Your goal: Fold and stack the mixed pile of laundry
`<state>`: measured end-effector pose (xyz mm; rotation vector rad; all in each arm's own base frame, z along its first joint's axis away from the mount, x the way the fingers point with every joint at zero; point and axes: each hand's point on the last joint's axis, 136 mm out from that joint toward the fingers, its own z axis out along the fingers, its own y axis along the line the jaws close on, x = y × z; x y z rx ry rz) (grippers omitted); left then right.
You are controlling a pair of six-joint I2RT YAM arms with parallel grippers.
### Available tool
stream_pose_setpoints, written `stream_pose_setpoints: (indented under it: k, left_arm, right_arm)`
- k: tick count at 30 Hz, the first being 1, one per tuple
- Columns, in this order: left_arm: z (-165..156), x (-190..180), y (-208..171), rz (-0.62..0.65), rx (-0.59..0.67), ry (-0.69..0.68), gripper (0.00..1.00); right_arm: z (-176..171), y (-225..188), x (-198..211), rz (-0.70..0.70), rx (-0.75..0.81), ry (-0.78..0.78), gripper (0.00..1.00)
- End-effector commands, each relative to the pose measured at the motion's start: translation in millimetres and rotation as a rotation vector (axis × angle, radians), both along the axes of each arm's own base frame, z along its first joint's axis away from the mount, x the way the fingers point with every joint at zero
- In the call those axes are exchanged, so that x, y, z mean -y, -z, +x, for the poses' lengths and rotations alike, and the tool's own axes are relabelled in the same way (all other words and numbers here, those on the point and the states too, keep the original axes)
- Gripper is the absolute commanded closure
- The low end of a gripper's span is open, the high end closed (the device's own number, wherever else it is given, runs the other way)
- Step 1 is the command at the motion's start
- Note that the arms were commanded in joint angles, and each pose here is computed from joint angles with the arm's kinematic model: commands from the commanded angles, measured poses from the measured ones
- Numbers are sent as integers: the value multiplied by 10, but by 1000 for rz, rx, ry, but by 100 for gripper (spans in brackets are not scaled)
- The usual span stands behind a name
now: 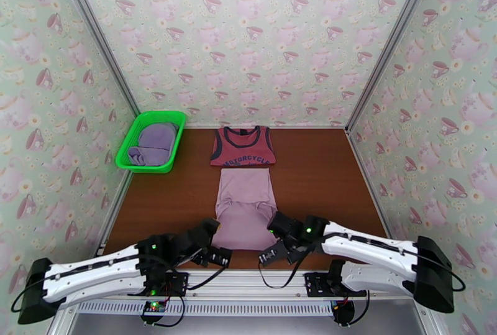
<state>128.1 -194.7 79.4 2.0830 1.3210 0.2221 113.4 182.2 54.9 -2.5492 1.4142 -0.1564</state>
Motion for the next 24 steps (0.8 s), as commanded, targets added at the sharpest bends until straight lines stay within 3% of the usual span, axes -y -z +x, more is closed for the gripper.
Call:
stream_pose_setpoints:
  k: [1,9,12,16,18,19,22,24]
  left_arm:
    - [1,73,131,42,6,41,7]
    - [-61,138,499,87,-62,61,9]
    - [-54,117,628,109,-78,49,18]
    - [-22,56,738,173,-104,25,46]
    - [29,40,744,199,-104,-1,96]
    - [93,58,717,195,-81,-26,100]
    - [127,77,657,192,-80,-48,100]
    - [164,88,582,176,-57,-58,100]
  right_arm:
    - [68,129,-98,0,38,-15,32]
    - [102,312,-88,-48,36,-2,35]
    - [129,370,-89,-67,40,5,41]
    - [160,408,-106,-78,46,19,56]
    - [186,406,-115,-80,57,25,68]
    - [201,399,-118,-82,62,31,77]
    - [243,354,-132,-82,81,44,100]
    - [269,306,-134,-78,98,47,100]
